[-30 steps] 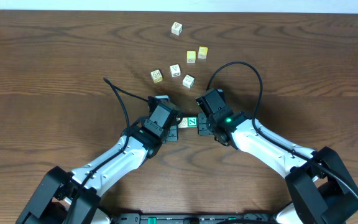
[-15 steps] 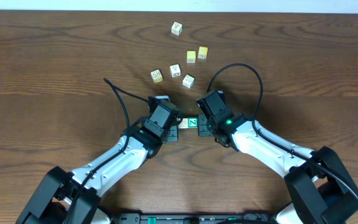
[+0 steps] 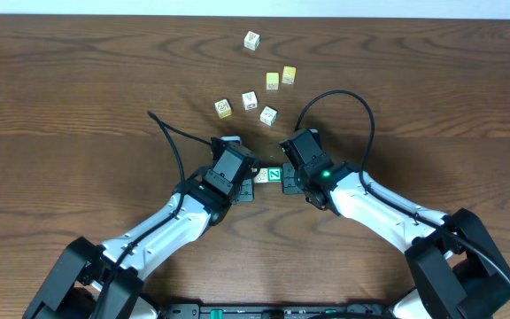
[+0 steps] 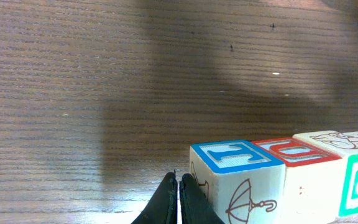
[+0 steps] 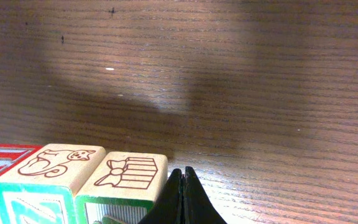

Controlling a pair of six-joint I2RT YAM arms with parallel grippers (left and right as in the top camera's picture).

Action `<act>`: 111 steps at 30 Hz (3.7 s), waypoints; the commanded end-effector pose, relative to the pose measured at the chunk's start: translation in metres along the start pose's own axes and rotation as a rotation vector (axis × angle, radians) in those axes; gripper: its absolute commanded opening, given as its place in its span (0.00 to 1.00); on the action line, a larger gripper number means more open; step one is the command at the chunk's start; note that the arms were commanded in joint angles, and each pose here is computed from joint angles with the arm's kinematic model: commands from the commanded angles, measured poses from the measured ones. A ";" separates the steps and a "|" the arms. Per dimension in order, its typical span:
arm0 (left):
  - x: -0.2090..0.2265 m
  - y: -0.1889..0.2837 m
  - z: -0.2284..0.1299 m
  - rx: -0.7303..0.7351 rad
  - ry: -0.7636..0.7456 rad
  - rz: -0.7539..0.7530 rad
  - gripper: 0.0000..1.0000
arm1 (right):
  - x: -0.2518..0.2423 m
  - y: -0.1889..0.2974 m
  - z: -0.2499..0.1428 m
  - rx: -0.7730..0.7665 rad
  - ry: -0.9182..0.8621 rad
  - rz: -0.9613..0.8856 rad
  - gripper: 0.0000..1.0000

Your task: Lift 4 blocks

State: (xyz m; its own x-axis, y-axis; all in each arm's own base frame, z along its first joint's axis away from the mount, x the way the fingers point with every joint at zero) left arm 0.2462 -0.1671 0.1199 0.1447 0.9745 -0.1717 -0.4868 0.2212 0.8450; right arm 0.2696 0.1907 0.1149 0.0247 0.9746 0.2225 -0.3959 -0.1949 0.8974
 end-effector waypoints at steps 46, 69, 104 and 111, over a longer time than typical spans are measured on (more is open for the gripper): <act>-0.082 0.007 -0.010 0.063 -0.084 -0.451 0.07 | 0.057 -0.001 -0.023 0.244 0.078 0.432 0.01; -0.079 0.005 -0.012 0.066 -0.085 -0.438 0.07 | 0.057 -0.001 -0.023 0.243 0.078 0.431 0.01; -0.070 0.001 -0.014 0.052 -0.112 -0.328 0.07 | 0.052 -0.003 -0.023 0.218 0.098 0.377 0.01; -0.070 0.001 -0.014 0.051 -0.111 -0.327 0.07 | 0.052 -0.003 -0.023 0.219 0.097 0.377 0.01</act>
State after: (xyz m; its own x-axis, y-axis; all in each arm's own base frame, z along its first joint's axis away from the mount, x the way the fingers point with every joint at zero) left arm 0.2387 -0.1745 0.0938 0.1166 0.9875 -0.1064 -0.4812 0.1499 0.8637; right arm 0.2720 0.1922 0.0942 0.0028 0.9818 0.1898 -0.3740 -0.1750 0.9108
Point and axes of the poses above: each gripper's point midway between its finger pads, its own y axis back along the fingers, its own x axis along the line the jaws close on, z = x × y, the point moved 10 cm from there along y, back along the fingers, and after that the axes turned 7 degrees about -y, right-handed, at the moved point
